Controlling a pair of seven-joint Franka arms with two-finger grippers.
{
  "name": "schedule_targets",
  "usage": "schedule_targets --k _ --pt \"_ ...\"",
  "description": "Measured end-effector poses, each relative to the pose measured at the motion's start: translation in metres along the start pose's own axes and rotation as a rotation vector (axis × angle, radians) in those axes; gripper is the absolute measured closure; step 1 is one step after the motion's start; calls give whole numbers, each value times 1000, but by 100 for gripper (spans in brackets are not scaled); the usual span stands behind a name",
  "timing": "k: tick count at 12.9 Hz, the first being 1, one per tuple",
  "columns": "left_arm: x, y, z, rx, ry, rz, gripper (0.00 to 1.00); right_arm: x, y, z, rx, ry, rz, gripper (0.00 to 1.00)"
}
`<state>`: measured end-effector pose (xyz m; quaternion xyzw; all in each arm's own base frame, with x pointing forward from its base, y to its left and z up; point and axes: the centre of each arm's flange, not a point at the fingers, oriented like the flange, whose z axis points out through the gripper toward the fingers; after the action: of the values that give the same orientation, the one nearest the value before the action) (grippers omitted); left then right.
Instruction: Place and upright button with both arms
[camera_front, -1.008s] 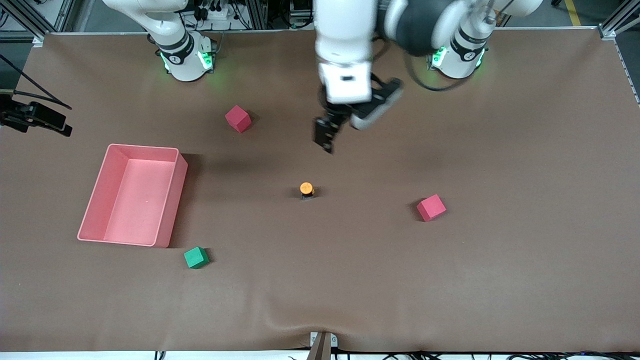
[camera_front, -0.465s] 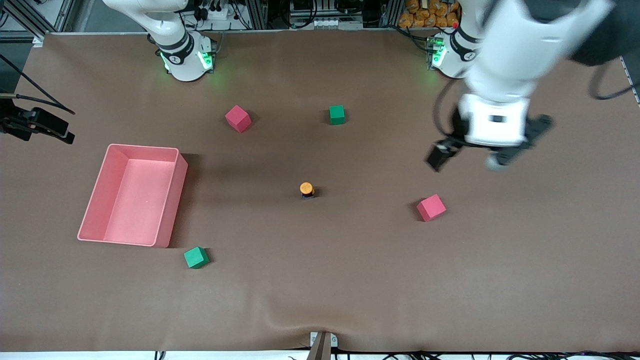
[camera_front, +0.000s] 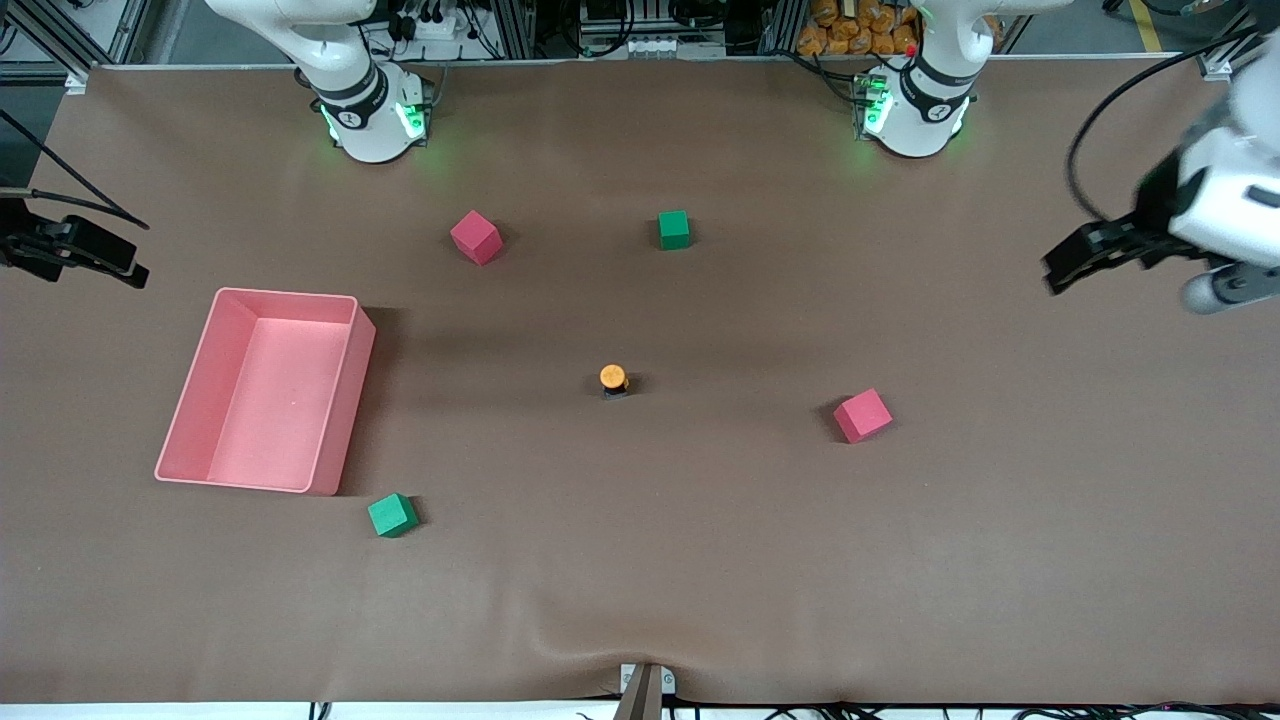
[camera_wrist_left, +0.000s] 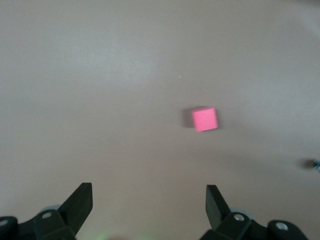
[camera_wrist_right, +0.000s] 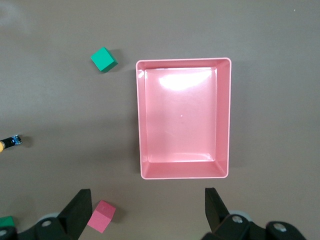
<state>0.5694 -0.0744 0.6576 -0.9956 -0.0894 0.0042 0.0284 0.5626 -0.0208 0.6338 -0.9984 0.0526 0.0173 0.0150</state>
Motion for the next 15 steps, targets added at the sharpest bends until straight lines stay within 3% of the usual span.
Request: schedule_targets --k 2,5,15 --pt "4 -38 5 -13 -23 75 0 0 0 8 -1 -11 1 0" --pt "0 -64 8 -16 -38 72 0 -1 0 11 0 -14 0 0" --pt "-43 -71 1 -12 -36 83 0 -2 0 7 1 6 0 0"
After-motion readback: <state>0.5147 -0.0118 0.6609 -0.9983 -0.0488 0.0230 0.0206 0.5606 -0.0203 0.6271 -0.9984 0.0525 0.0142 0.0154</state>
